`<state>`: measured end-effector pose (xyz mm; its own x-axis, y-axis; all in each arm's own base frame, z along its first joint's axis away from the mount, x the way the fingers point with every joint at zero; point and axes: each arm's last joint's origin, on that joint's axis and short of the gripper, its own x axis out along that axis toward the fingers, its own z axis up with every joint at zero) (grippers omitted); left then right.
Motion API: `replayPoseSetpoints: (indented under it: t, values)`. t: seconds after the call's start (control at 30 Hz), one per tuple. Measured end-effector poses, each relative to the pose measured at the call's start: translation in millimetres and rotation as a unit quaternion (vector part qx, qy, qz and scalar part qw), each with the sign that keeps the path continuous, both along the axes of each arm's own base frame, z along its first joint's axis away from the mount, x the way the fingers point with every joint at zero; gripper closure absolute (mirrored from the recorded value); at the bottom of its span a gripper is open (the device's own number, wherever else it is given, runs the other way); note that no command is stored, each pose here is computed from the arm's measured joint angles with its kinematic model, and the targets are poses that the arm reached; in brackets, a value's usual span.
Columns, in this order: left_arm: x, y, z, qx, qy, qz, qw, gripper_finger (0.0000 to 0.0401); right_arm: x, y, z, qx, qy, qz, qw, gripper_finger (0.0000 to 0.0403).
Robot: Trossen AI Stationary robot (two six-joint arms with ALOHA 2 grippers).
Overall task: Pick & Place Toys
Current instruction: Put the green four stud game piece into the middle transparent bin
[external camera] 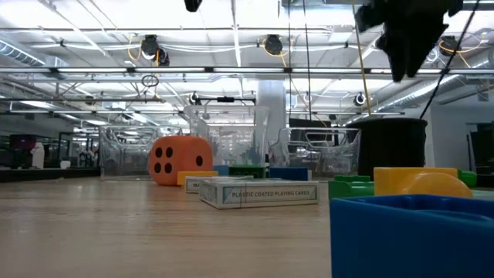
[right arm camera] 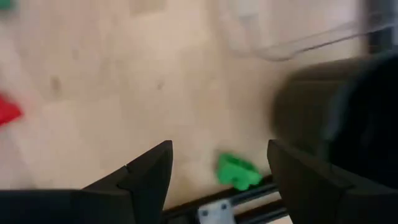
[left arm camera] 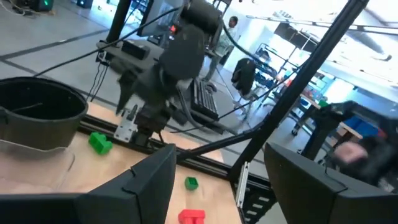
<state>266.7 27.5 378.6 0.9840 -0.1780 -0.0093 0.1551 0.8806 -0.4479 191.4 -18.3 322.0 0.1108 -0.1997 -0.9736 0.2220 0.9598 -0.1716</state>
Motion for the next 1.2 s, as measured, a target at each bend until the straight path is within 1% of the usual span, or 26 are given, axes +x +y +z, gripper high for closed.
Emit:
replayPoseSetpoints:
  t: [0.07, 0.13, 0.2, 0.33, 0.47, 0.6, 0.7, 0.83, 1.0, 1.1, 1.2]
  values:
    - [0, 0, 0, -0.01, 0.001, -0.001, 1.0, 0.015, 14, 2, -17, 0.036, 0.013, 0.003, 0.999, 0.0149]
    - [0, -2, 0, -0.02, 0.005, -0.006, 1.0, 0.015, 34, 6, -32, 0.072, 0.005, 0.005, 0.997, 0.0149]
    - [0, -4, -1, -0.023, 0.007, -0.016, 1.0, 0.015, 46, 13, -46, 0.097, 0.004, 0.017, 0.995, 0.0149]
    - [0, -7, 0, -0.023, 0.007, -0.023, 0.999, 0.015, 65, 29, -68, 0.102, 0.008, 0.048, 0.994, 0.0149]
    - [1, -10, -1, -0.023, 0.008, -0.029, 0.999, 0.0151, 81, 43, -72, 0.103, -0.048, 0.065, 0.991, 0.0149]
    - [1, -13, -3, -0.024, 0.019, -0.035, 0.999, 0.0151, 94, 52, -67, 0.114, -0.127, 0.057, 0.984, 0.0149]
    - [1, -16, -7, -0.026, 0.041, -0.026, 0.998, 0.0151, 105, 54, -63, 0.129, -0.188, 0.027, 0.973, 0.0149]
    - [1, -23, -11, -0.028, 0.064, -0.027, 0.997, 0.015, 113, 56, -57, 0.164, -0.242, -0.044, 0.955, 0.0149]
    - [0, -33, -15, -0.027, 0.082, -0.044, 0.995, 0.0151, 114, 63, -56, 0.197, -0.255, -0.133, 0.937, 0.0149]
    - [0, -38, -17, -0.02, 0.091, -0.03, 0.995, 0.015, 112, 75, -56, 0.195, -0.259, -0.176, 0.929, 0.0149]
    - [0, -41, -18, -0.007, 0.097, -0.011, 0.995, 0.015, 111, 88, -59, 0.191, -0.268, -0.224, 0.917, 0.0149]
